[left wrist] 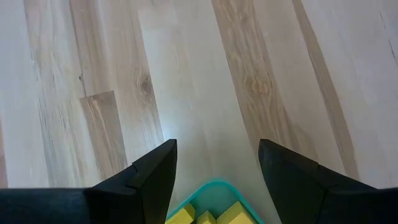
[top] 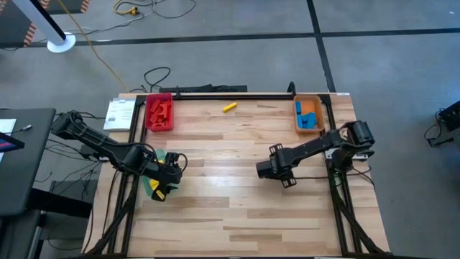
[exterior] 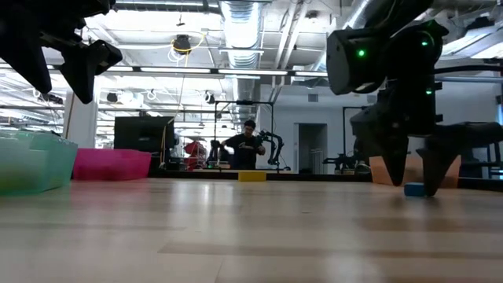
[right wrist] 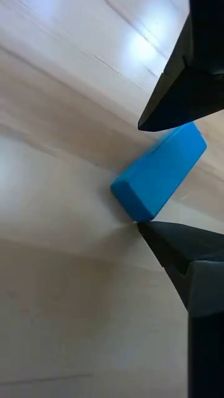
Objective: Sort blocks
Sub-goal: Put the blue block into the orange bin
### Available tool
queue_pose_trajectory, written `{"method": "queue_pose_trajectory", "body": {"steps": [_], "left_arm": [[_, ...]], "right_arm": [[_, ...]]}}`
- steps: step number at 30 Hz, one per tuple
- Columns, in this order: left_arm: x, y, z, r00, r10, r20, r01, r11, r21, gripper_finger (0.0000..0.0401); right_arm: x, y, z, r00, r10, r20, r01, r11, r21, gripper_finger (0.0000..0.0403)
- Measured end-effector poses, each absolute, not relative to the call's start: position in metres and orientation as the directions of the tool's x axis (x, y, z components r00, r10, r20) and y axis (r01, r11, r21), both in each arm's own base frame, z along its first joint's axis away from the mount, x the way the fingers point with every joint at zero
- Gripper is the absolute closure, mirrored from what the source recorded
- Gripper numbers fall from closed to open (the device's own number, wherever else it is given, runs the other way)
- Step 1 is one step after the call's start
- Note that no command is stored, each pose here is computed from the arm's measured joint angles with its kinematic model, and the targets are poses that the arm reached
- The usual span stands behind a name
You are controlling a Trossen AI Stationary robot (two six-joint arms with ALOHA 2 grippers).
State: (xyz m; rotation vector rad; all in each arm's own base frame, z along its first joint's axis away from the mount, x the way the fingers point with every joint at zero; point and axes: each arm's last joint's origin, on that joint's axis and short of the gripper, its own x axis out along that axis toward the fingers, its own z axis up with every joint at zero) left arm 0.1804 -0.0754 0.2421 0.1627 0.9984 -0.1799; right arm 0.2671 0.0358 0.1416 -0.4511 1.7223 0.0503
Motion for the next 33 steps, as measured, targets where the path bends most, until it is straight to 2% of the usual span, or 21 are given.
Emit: {"method": "queue_pose_trajectory", "body": {"steps": [3, 6, 13, 16, 19, 24, 33], "left_arm": [[0.180, -0.075, 0.242, 0.529, -0.076, -0.845, 0.225, 0.973, 0.054, 0.0179], [0.181, -0.075, 0.242, 0.530, -0.075, -0.845, 0.230, 0.972, 0.057, 0.0179], [0.182, -0.076, 0.243, 0.548, -0.083, -0.833, 0.229, 0.972, 0.054, 0.0179], [0.182, -0.076, 0.243, 0.548, -0.083, -0.833, 0.230, 0.972, 0.054, 0.0179], [0.183, -0.076, 0.244, 0.550, -0.084, -0.831, 0.231, 0.971, 0.054, 0.0179], [0.184, -0.077, 0.245, 0.568, -0.092, -0.818, 0.252, 0.966, 0.066, 0.0179], [0.187, -0.077, 0.247, 0.598, -0.082, -0.797, 0.257, 0.962, 0.093, 0.0179]], "right_arm": [[0.269, 0.033, 0.141, -0.126, -0.250, -0.960, -0.306, 0.930, -0.202, 0.0143], [0.271, 0.031, 0.141, -0.109, -0.234, -0.966, -0.298, 0.935, -0.193, 0.0168], [0.274, 0.026, 0.140, -0.088, -0.199, -0.976, -0.268, 0.949, -0.169, 0.0285], [0.276, 0.026, 0.140, -0.074, -0.198, -0.977, -0.254, 0.952, -0.173, 0.0319], [0.278, 0.025, 0.143, -0.065, -0.196, -0.978, -0.207, 0.962, -0.179, 0.0326], [0.286, 0.020, 0.157, -0.059, -0.205, -0.977, -0.115, 0.974, -0.197, 0.0313], [0.289, -0.002, 0.187, -0.150, -0.381, -0.912, -0.020, 0.924, -0.383, 0.0310]]}}
